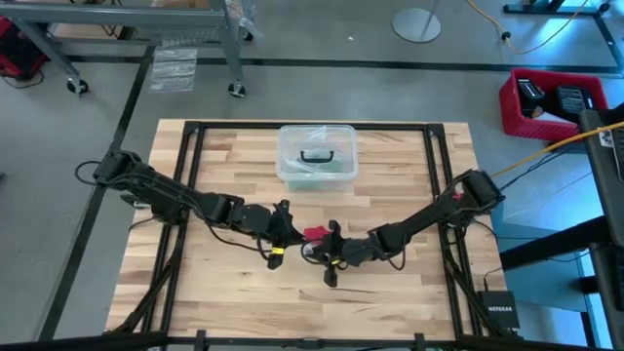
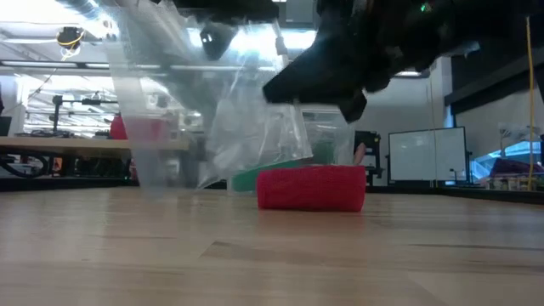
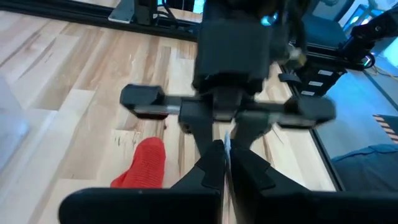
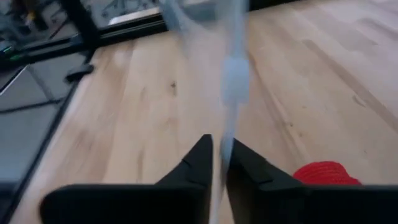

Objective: Roll bandage
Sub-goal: Open the transparent zip bag

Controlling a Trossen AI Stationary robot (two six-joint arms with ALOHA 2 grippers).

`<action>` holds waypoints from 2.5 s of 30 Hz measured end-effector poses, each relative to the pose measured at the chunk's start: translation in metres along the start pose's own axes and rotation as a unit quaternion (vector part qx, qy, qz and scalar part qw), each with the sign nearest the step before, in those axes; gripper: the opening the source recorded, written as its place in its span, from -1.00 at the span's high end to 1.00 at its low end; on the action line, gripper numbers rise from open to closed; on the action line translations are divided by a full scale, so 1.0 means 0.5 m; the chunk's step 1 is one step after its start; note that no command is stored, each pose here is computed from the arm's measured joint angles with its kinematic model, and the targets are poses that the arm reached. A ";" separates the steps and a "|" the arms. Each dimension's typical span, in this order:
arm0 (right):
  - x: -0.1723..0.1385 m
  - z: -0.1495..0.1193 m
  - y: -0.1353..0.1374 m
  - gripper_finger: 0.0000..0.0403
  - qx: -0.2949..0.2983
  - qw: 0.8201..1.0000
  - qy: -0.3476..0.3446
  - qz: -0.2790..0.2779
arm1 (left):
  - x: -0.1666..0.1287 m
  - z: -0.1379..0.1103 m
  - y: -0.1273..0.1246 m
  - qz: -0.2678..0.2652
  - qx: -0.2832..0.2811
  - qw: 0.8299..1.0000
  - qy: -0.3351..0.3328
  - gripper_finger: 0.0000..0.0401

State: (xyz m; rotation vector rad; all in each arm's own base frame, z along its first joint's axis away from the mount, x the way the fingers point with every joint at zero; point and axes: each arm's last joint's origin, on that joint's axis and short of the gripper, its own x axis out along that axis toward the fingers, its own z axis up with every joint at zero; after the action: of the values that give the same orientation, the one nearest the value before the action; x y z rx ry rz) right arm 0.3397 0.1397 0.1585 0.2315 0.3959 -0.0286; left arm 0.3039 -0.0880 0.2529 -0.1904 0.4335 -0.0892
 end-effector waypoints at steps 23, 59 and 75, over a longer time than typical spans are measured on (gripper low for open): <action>-0.068 0.071 0.017 0.21 -0.049 0.997 -0.047 -0.022 | -0.002 -0.002 -0.012 0.013 0.008 1.000 -0.008 0.99; -0.060 0.085 0.001 0.83 -0.040 0.997 -0.063 -0.018 | -0.002 0.004 -0.014 0.011 0.005 1.000 -0.026 1.00; -0.060 0.082 0.000 0.96 -0.049 0.997 -0.055 -0.021 | -0.002 0.005 -0.013 0.010 0.005 1.000 -0.027 1.00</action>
State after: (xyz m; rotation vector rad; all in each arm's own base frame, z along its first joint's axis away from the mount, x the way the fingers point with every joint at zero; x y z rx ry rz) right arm 0.3277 0.1297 0.2067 0.1244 0.2925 -0.0637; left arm 0.3036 -0.0940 0.2570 -0.1790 0.3811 -0.0656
